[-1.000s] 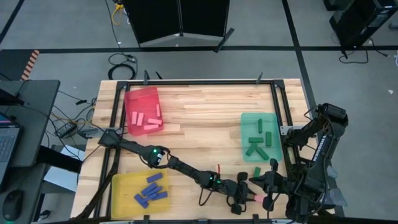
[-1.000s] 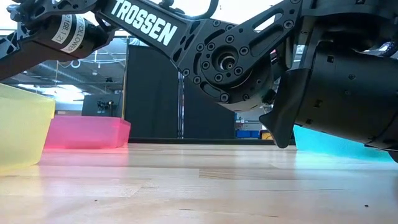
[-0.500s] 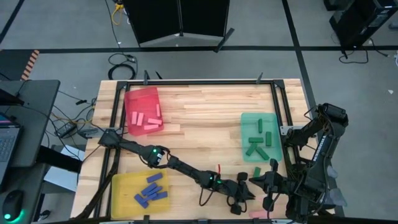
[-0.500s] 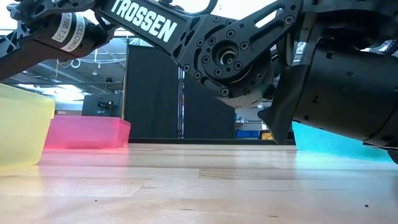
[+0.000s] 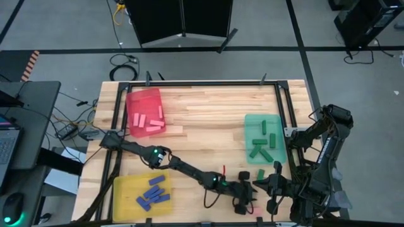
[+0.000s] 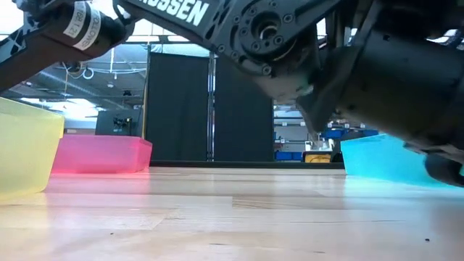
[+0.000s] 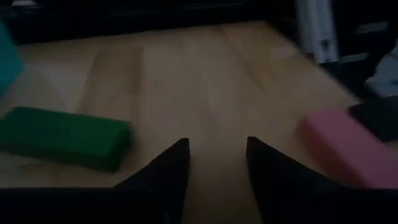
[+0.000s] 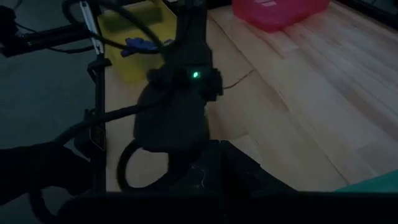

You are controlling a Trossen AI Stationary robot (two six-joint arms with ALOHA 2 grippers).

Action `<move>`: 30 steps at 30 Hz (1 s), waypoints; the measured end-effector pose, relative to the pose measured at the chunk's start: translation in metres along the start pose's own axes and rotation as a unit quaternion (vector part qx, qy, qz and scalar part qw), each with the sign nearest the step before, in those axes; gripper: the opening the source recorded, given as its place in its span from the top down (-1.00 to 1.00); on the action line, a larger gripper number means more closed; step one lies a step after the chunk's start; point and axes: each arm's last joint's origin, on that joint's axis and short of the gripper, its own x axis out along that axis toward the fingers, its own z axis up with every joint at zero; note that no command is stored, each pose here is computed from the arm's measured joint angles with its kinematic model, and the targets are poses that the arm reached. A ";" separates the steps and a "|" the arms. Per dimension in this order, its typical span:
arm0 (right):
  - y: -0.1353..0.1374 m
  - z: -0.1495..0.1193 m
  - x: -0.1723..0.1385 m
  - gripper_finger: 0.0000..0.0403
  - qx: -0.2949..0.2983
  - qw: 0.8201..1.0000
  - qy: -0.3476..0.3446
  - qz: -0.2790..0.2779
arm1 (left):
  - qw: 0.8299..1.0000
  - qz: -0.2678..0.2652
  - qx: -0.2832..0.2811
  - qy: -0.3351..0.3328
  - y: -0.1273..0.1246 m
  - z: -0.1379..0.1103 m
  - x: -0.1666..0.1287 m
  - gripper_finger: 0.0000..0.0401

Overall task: Sort blocks
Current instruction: Put the pink block into the red bin

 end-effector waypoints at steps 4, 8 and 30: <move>0.000 0.000 0.000 0.96 -0.001 1.000 -0.001 0.002 | 1.000 0.013 0.000 0.013 0.016 0.015 -0.004 0.07; 0.001 0.000 0.000 0.96 -0.002 1.000 -0.002 0.004 | 1.000 -0.006 -0.002 0.025 0.026 0.039 -0.015 0.00; 0.010 0.005 -0.001 0.96 -0.051 0.998 -0.026 0.030 | 0.995 -0.038 0.028 0.089 -0.079 0.064 -0.068 -0.32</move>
